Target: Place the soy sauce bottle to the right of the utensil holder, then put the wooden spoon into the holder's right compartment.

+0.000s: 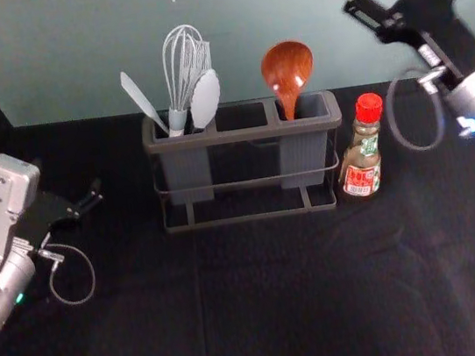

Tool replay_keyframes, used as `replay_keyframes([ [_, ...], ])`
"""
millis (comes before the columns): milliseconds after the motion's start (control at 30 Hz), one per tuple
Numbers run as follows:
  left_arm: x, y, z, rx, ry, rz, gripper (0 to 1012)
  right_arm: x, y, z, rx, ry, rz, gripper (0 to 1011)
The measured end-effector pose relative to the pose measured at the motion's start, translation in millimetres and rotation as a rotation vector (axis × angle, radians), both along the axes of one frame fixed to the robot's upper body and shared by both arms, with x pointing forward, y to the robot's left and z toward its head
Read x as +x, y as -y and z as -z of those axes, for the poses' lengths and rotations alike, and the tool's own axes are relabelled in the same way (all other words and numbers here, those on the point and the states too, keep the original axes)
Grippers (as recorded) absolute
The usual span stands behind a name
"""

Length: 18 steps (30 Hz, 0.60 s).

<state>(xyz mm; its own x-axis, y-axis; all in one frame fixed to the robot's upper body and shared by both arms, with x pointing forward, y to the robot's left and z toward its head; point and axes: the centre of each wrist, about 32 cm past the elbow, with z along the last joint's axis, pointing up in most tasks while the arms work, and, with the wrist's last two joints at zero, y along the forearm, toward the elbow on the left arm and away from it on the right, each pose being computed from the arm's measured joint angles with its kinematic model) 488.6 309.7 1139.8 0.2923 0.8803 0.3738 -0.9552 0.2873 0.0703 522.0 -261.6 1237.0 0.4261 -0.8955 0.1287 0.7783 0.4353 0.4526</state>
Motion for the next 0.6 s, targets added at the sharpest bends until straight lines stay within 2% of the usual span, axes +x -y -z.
replay_keyframes([
  [300,0.0,0.0,0.0,0.000,0.000,0.000,1011,-11.8,35.5,-7.0,-0.044,-0.010,0.102,1004],
  [600,0.0,0.0,0.0,0.000,0.000,0.000,1011,-21.4,63.7,-1.3,-0.069,-0.024,0.185,1004],
])
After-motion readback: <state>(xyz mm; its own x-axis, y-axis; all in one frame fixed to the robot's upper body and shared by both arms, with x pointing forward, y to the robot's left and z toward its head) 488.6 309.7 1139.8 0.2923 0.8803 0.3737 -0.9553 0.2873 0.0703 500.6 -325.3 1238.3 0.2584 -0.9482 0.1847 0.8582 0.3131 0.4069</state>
